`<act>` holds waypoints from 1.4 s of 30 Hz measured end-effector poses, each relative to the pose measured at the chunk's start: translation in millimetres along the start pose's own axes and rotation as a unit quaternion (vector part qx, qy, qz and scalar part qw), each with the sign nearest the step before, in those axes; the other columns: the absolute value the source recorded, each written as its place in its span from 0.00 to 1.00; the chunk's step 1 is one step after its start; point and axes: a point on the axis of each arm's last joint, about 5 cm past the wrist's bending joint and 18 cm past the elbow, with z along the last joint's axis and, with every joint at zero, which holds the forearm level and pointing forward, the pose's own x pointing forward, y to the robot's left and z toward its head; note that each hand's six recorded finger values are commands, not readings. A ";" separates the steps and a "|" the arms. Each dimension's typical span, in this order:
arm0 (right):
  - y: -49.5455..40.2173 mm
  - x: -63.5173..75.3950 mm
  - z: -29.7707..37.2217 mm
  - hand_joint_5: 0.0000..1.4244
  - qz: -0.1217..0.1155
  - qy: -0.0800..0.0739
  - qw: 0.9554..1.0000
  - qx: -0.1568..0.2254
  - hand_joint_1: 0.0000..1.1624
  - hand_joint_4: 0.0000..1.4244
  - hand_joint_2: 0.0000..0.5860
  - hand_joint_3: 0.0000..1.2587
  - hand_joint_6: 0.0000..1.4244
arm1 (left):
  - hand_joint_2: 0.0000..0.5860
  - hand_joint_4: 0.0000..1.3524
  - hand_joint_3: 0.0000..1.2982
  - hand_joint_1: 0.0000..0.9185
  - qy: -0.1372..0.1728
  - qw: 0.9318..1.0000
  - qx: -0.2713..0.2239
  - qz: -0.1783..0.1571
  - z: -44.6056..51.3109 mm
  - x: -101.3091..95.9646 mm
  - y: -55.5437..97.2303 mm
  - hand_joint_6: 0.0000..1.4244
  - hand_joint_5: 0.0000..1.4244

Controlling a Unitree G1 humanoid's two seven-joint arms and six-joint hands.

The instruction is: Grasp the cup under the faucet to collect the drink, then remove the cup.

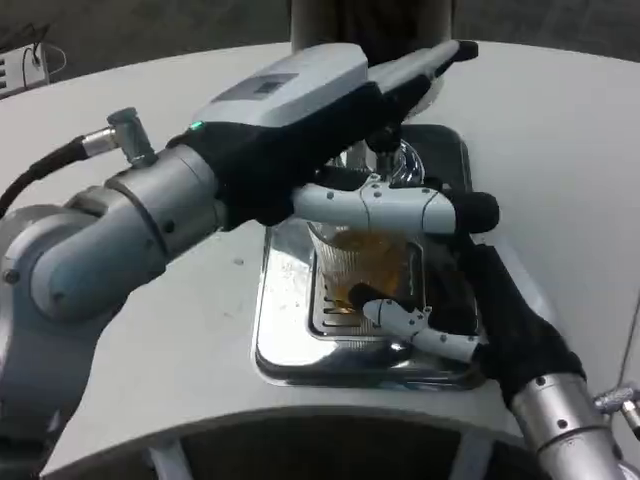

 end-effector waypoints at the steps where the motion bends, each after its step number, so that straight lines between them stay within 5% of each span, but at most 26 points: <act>1: 0.0 0.0 -0.1 0.07 0.000 0.000 1.000 0.000 0.64 0.02 0.40 0.00 0.05 | 0.01 0.00 0.01 0.00 -0.003 1.000 -0.004 0.004 -0.3 -0.4 -0.1 0.10 0.00; 21: -1.5 3.5 -1.7 0.07 -0.005 -0.003 1.000 0.004 0.63 0.02 0.40 0.00 0.05 | 0.07 0.00 0.03 0.00 -0.045 0.983 -0.089 0.152 -15.7 -22.1 -14.7 0.12 0.03; 32: -0.3 4.4 -1.7 0.08 -0.006 -0.006 1.000 0.007 0.63 0.03 0.40 0.00 0.05 | 0.08 0.00 0.05 0.00 0.016 0.977 -0.112 0.180 -24.8 -60.4 -32.0 0.13 0.04; 42: 5.0 6.2 -0.6 0.08 -0.009 -0.010 1.000 0.015 0.63 0.03 0.41 0.00 0.06 | 0.09 0.00 0.05 0.00 0.116 0.970 -0.121 0.177 -32.5 -105.0 -42.2 0.13 0.04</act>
